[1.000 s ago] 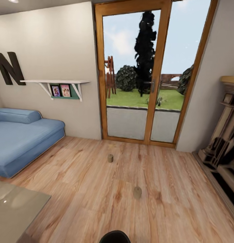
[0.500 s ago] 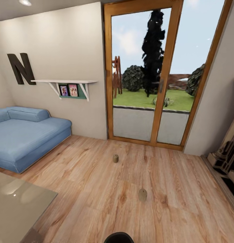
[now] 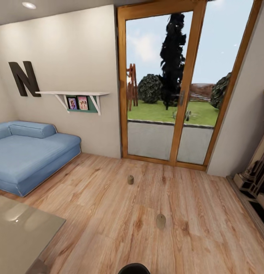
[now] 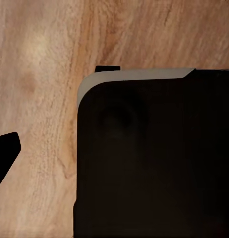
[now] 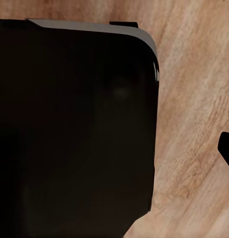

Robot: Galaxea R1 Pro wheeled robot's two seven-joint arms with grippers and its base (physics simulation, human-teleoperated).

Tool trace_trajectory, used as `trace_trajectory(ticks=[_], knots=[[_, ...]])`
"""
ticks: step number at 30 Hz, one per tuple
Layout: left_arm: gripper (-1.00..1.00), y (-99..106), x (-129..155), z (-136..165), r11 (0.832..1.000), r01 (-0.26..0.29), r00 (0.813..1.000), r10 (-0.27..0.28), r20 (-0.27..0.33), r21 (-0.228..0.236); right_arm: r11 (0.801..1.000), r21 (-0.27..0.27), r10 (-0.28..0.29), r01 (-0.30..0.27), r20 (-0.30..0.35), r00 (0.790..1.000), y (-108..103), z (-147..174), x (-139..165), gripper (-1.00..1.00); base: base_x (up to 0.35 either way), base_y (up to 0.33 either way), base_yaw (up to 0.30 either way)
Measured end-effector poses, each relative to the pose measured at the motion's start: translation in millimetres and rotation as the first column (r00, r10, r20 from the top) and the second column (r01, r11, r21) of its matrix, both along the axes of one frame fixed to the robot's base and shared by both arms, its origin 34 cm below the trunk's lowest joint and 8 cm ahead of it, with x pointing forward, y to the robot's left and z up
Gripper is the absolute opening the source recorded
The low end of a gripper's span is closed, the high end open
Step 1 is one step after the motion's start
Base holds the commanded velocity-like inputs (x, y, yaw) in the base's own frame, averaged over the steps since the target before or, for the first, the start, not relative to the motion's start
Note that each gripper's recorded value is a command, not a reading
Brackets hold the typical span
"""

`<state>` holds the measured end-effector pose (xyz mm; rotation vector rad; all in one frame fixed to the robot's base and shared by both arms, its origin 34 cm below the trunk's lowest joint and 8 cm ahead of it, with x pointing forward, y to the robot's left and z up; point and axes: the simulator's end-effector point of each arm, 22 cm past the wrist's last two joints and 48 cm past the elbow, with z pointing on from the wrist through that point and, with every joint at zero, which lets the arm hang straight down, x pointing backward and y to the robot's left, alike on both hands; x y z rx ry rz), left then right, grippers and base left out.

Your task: Place each of the two pumpkins and all three candles from the living room inside a cabinet in the living room (use any cabinet), then make sure every cabinet is closed, and position the cauldron so it is next to a table in the living room.

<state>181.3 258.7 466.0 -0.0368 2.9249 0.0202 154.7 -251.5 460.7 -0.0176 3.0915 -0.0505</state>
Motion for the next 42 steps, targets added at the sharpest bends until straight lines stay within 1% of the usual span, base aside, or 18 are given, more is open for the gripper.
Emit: trace_trajectory(ticks=[6, 11, 23, 37, 42], knots=[[1.00, 1, 0, 10, 1.000, -0.002, 1.000, 0.002, 0.000, 0.001, 1.000, 0.000, 0.003, -0.003, 0.001, 1.000, 0, 10, 0, 1.00, 0.000, 0.000, 0.000], [1.00, 1, 0, 17, 1.000, -0.004, 1.000, 0.004, -0.001, 0.001, 1.000, -0.011, 0.000, 0.000, -0.005, 1.000, -2, 17, -1, 1.00, 0.000, 0.000, 0.000], [1.00, 3, -1, 36, 1.000, -0.025, 1.000, 0.025, -0.002, 0.004, 1.000, -0.013, -0.017, 0.017, 0.002, 1.000, -4, 36, -1, 1.00, 0.000, 0.000, 0.000], [1.00, 0, -4, 55, 1.000, -0.023, 1.000, 0.023, -0.011, 0.005, 1.000, -0.017, -0.013, 0.013, 0.002, 1.000, -8, 56, -2, 1.00, 0.000, 0.000, 0.000], [1.00, 0, 2, 62, 1.000, -0.019, 1.000, 0.019, 0.000, 0.004, 1.000, -0.013, -0.016, 0.016, 0.001, 1.000, -5, 62, -3, 1.00, 0.000, 0.000, 0.000]])
